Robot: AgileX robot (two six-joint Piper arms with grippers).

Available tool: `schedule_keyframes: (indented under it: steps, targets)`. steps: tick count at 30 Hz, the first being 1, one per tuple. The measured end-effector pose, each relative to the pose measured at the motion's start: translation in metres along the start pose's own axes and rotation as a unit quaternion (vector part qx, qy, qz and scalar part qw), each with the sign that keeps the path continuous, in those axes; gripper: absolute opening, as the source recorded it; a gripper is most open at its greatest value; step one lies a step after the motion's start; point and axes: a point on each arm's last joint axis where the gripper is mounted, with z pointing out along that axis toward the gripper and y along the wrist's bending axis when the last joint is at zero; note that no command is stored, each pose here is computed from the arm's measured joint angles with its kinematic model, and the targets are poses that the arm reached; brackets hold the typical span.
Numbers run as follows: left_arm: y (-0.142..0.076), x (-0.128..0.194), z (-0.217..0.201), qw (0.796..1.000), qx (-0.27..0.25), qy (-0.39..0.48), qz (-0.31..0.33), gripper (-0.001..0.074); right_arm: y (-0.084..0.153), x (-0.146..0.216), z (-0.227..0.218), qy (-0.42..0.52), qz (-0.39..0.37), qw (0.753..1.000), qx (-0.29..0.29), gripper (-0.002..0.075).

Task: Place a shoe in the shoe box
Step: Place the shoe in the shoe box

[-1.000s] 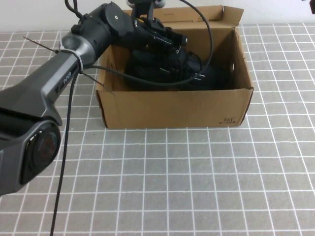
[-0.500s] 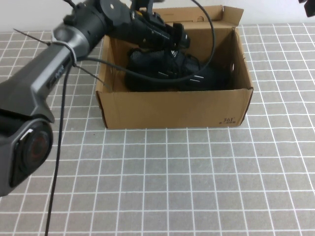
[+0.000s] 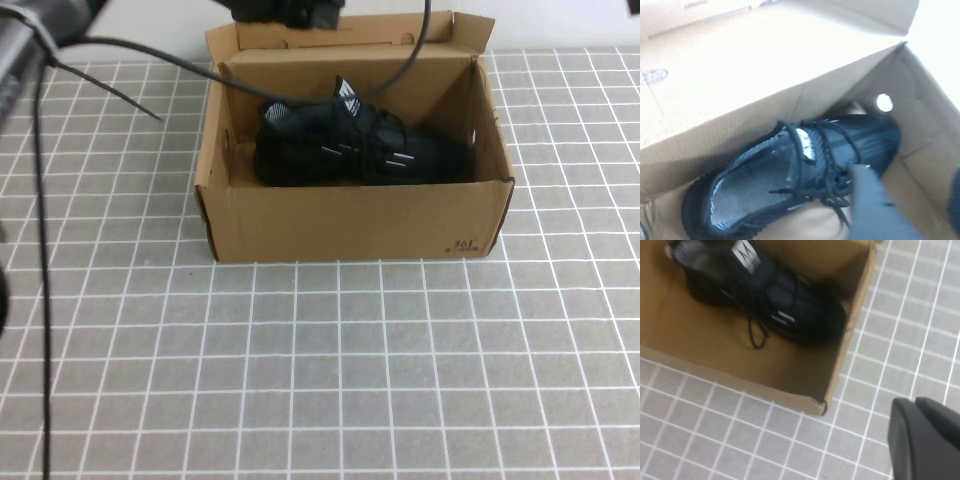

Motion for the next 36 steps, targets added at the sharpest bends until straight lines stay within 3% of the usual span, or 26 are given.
schedule_keyframes:
  steps: [2, 4, 7, 14, 24, 29, 36]
  targets:
    - [-0.006, -0.005, -0.020, 1.000, 0.002, -0.002, 0.005, 0.0161, 0.004, 0.002, -0.020, -0.022, -0.004, 1.000, -0.003, -0.0016]
    - [-0.011, -0.008, -0.038, 1.000, 0.005, -0.004, 0.017, 0.0073, 0.008, 0.008, -0.039, -0.039, -0.007, 0.999, -0.005, -0.0016]
    - [-0.017, -0.011, -0.059, 0.999, 0.008, -0.004, 0.035, 0.0022, 0.014, 0.025, -0.068, -0.058, -0.010, 0.998, -0.005, -0.0016]
    - [-0.027, -0.016, -0.117, 0.997, -0.023, -0.016, 0.076, 0.0001, 0.026, 0.096, -0.125, -0.083, -0.003, 0.997, -0.002, -0.0016]
    - [-0.061, -0.010, -0.254, 0.989, -0.057, -0.107, 0.086, 0.0000, 0.039, 0.221, -0.181, -0.179, -0.016, 0.984, 0.001, -0.0016]
    - [-0.075, 0.014, -0.303, 0.982, -0.069, -0.160, 0.079, 0.0000, 0.039, 0.266, -0.176, -0.206, -0.018, 0.978, 0.001, -0.0016]
    - [-0.080, 0.082, -0.323, 0.969, -0.093, -0.219, 0.071, 0.0000, 0.033, 0.288, -0.148, -0.295, -0.016, 0.955, 0.008, -0.0016]
